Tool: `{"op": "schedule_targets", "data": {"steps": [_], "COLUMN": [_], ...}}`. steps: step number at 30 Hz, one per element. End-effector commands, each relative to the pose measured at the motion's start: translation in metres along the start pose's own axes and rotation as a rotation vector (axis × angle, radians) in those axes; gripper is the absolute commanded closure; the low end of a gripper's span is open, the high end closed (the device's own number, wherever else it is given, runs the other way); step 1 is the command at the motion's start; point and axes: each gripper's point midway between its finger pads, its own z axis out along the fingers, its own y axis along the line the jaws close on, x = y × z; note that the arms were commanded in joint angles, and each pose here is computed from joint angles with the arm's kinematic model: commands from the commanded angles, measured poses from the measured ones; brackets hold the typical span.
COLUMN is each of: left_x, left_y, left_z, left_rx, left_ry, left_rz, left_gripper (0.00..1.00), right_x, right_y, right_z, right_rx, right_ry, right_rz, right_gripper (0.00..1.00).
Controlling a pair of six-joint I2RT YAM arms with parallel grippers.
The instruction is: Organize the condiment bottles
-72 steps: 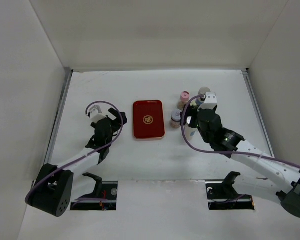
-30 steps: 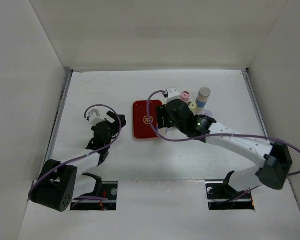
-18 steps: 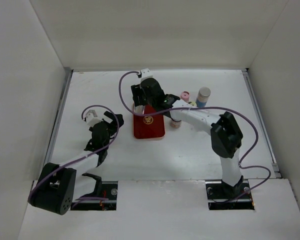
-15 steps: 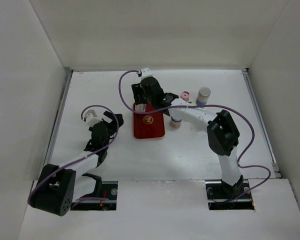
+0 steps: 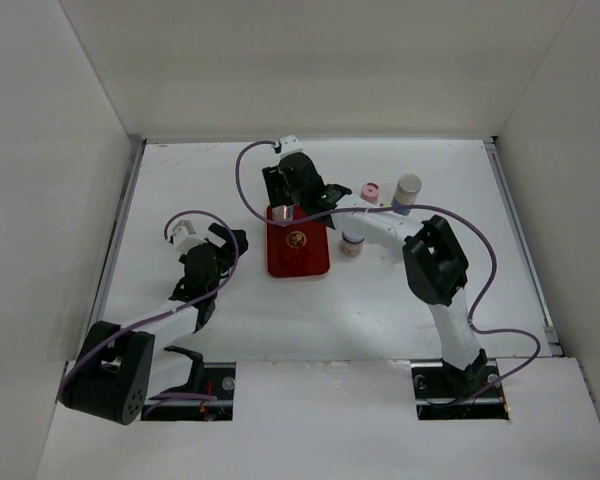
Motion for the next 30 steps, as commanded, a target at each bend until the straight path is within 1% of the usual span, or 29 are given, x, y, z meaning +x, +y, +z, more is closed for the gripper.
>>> {"op": "schedule_targets", "data": {"steps": [1, 4, 6, 8, 11, 15, 18, 19, 21, 22, 23, 25, 26, 28, 30], "left_x": [-0.006, -0.006, -0.006, -0.007, -0.012, -0.009, -0.008, -0.006, -0.005, -0.006, -0.006, -0.006, -0.004, 0.0, -0.002], "left_y": [-0.01, -0.013, -0.011, -0.012, -0.014, -0.013, -0.014, -0.012, -0.013, -0.014, -0.015, -0.013, -0.011, -0.012, -0.015], "left_z": [0.003, 0.003, 0.004, 0.002, -0.001, 0.0, 0.0, 0.001, 0.002, 0.001, 0.001, 0.002, 0.004, 0.005, 0.004], "left_rx": [0.039, 0.047, 0.042, 0.052, 0.059, 0.054, 0.055, 0.048, 0.053, 0.057, 0.058, 0.047, 0.04, 0.045, 0.056], "left_ry": [-0.015, -0.016, -0.018, -0.017, -0.037, -0.025, -0.028, -0.023, -0.014, -0.016, -0.02, -0.024, -0.019, 0.001, -0.004], "left_rz": [-0.021, -0.024, -0.024, -0.028, -0.033, -0.032, -0.03, -0.027, -0.03, -0.031, -0.031, -0.029, -0.027, -0.026, -0.03], "left_gripper": [0.0, 0.0, 0.0, 0.0, 0.0, 0.0, 0.0, 0.0, 0.0, 0.0, 0.0, 0.0, 0.0, 0.0, 0.0], "right_x": [-0.048, -0.05, -0.063, -0.078, -0.094, -0.092, -0.07, -0.057, -0.03, -0.015, -0.003, 0.019, 0.026, 0.043, 0.056], "right_y": [0.012, 0.016, 0.017, 0.015, 0.004, -0.025, -0.051, -0.061, -0.082, -0.094, -0.104, -0.119, -0.123, -0.129, -0.133], "right_z": [-0.001, -0.005, -0.014, -0.029, -0.062, -0.101, -0.121, -0.125, -0.132, -0.135, -0.138, -0.144, -0.145, -0.145, -0.14], "right_rx": [-0.029, -0.038, -0.042, -0.042, -0.027, 0.0, 0.033, 0.057, 0.121, 0.167, 0.21, 0.279, 0.296, 0.323, 0.335], "right_ry": [-0.154, -0.162, -0.185, -0.215, -0.258, -0.302, -0.281, -0.262, -0.223, -0.202, -0.184, -0.141, -0.125, -0.089, -0.058], "right_rz": [0.047, 0.047, 0.05, 0.06, 0.077, 0.138, 0.185, 0.196, 0.199, 0.197, 0.191, 0.172, 0.168, 0.161, 0.152], "right_gripper": [0.37, 0.24, 0.16, 0.11, 0.07, 0.06, 0.08, 0.12, 0.23, 0.26, 0.26, 0.21, 0.18, 0.09, 0.06]}}
